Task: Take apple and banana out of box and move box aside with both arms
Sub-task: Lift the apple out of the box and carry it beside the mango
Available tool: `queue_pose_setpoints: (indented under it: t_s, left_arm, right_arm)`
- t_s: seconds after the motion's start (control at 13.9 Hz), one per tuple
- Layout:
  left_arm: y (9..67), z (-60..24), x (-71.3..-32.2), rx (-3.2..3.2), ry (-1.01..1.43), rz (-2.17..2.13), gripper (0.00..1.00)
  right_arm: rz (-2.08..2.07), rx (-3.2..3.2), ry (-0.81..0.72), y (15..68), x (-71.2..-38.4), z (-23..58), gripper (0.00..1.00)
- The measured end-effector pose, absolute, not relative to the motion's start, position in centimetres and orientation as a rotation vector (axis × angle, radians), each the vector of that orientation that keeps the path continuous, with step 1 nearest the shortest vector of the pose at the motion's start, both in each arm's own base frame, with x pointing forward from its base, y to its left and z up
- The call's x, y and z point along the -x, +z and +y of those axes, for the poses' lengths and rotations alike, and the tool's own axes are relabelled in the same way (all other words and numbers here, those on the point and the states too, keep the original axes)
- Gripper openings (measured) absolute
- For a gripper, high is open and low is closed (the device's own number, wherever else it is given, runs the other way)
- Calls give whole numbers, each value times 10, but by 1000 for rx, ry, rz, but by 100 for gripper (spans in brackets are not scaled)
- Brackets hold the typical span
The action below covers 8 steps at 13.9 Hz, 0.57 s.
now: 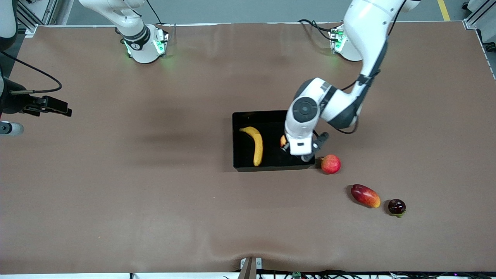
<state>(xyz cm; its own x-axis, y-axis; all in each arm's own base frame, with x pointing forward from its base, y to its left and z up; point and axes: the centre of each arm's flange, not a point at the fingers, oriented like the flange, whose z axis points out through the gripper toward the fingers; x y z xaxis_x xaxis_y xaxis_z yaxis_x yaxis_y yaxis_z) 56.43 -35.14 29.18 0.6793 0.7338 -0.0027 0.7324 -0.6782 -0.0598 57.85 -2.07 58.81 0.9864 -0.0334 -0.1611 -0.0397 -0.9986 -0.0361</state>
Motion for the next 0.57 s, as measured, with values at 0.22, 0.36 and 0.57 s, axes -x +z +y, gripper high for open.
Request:
queue_pose_setpoints:
  t_s: [0.22, 0.36, 0.57]
  left_arm:
    - [355, -254, -626, 2854, 27, -1179, 71]
    - [373, -170, -653, 2903, 26, -1067, 71]
    - [374, -47, -672, 2970, 50, -876, 71]
  right_arm:
    - [57, 3092, 249, 588, -579, -21, 100]
    - [56, 3092, 246, 589, -579, -21, 100]
    - [59, 3096, 216, 592, -581, -22, 100]
